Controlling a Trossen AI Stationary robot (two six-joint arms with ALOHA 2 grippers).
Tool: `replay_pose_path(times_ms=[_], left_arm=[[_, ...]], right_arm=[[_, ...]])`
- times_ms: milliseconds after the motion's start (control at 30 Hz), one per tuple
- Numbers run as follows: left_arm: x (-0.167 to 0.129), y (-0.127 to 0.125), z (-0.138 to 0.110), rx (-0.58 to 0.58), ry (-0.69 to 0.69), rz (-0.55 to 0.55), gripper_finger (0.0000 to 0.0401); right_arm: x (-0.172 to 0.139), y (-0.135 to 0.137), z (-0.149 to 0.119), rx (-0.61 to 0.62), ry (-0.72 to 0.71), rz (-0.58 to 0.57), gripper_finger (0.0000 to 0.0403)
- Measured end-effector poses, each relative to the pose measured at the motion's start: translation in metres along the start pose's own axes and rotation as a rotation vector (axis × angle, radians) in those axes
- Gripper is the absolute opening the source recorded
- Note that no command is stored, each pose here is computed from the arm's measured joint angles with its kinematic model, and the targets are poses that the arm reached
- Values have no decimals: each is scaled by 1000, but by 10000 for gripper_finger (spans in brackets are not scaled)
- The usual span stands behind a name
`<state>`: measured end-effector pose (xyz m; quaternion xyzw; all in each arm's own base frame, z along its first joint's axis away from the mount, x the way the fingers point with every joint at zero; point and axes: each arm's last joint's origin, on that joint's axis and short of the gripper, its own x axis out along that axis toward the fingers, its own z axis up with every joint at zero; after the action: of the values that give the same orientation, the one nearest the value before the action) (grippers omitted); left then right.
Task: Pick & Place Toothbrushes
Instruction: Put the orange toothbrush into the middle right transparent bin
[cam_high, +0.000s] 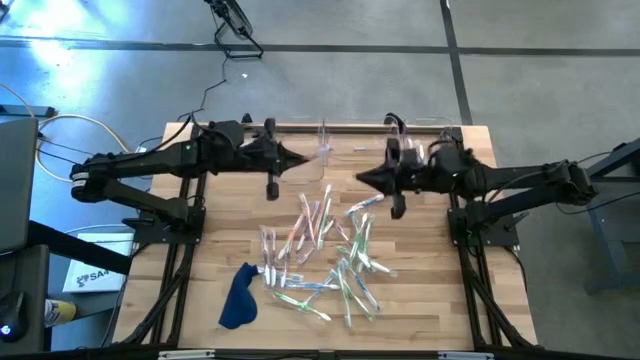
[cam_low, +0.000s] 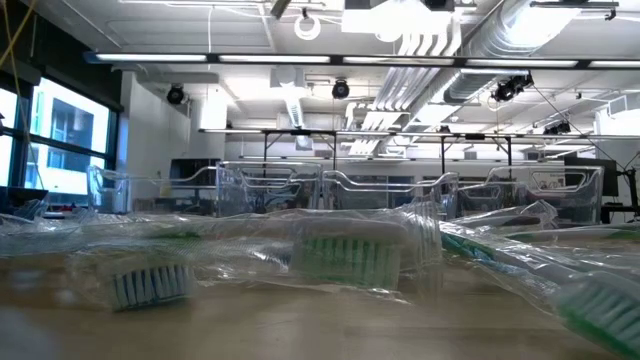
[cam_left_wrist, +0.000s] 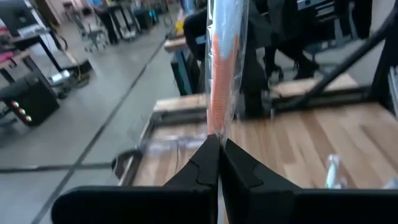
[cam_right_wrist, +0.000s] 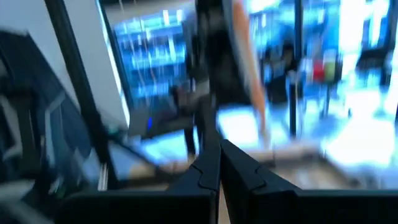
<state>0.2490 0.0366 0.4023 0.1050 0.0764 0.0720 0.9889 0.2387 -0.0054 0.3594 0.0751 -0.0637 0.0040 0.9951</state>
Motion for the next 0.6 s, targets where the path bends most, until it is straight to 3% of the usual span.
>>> replay_pose_path(times_ms=[167, 333, 600], left_arm=[[13, -1, -2, -26, -21, 3, 0], [17, -1, -2, -47, -36, 4, 0], [23, -1, -2, -62, -51, 8, 0]], right_arm=[[4, -5, 5, -58, -81, -33, 2], [12, -11, -2, -68, -76, -167, 8], [33, -16, -20, -77, -77, -173, 113]])
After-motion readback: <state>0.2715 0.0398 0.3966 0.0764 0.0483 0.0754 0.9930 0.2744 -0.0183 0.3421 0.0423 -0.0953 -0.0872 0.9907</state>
